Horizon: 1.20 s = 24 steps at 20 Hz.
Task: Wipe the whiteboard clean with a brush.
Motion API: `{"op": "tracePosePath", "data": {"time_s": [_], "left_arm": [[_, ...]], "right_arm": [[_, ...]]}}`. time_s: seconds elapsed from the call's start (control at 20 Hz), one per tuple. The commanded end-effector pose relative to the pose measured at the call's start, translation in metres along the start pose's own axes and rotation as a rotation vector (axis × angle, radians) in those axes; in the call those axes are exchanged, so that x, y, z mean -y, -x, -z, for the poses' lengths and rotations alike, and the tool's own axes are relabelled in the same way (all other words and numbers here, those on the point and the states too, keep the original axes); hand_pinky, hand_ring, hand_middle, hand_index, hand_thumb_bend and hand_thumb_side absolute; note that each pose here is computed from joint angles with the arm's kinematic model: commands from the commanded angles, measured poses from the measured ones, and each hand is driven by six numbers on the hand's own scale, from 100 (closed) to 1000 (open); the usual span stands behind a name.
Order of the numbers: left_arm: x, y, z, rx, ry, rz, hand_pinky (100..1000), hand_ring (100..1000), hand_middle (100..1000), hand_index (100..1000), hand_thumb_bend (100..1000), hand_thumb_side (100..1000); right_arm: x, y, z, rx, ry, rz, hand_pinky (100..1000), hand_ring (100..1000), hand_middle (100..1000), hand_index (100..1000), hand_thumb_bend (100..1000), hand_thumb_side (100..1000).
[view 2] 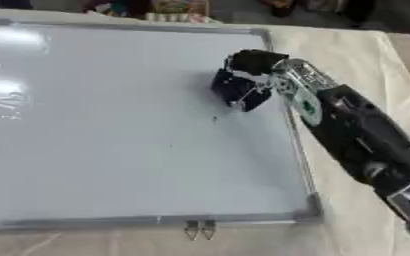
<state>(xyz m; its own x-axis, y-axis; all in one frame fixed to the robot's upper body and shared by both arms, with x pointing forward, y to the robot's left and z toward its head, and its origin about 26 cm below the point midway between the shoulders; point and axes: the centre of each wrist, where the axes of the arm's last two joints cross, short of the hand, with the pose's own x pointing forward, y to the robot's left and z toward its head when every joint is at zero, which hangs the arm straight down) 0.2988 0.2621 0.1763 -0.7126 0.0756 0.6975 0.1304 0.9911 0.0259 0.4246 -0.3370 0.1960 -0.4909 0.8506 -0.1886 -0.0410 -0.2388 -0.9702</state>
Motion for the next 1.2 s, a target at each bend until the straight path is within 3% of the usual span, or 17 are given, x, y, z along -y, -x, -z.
{"op": "tracePosePath", "data": {"time_s": [0.05, 0.3, 0.65, 0.9, 1.2], "left_arm": [[0.000, -0.007, 0.003, 0.027, 0.015, 0.011, 419, 493, 427, 553, 100, 908], [0.000, -0.007, 0.004, 0.029, 0.016, 0.011, 420, 493, 428, 553, 100, 907], [0.000, -0.007, 0.004, 0.030, 0.018, 0.009, 420, 494, 428, 554, 100, 905], [0.000, -0.007, 0.004, 0.030, 0.019, 0.009, 421, 494, 429, 554, 100, 904], [0.000, -0.007, 0.004, 0.030, 0.018, 0.009, 421, 494, 429, 554, 100, 904]], "right_arm": [[-0.010, 0.008, -0.004, -0.026, -0.041, -0.024, 521, 499, 196, 268, 100, 100], [-0.010, 0.004, -0.005, 0.017, -0.042, -0.053, 518, 501, 197, 341, 100, 100], [-0.008, -0.002, -0.006, 0.071, -0.059, -0.054, 515, 499, 188, 336, 100, 104], [-0.004, -0.007, -0.006, 0.120, -0.079, -0.059, 509, 496, 184, 332, 100, 187], [-0.006, -0.012, -0.004, 0.162, -0.122, -0.053, 504, 489, 182, 331, 100, 206]]}}
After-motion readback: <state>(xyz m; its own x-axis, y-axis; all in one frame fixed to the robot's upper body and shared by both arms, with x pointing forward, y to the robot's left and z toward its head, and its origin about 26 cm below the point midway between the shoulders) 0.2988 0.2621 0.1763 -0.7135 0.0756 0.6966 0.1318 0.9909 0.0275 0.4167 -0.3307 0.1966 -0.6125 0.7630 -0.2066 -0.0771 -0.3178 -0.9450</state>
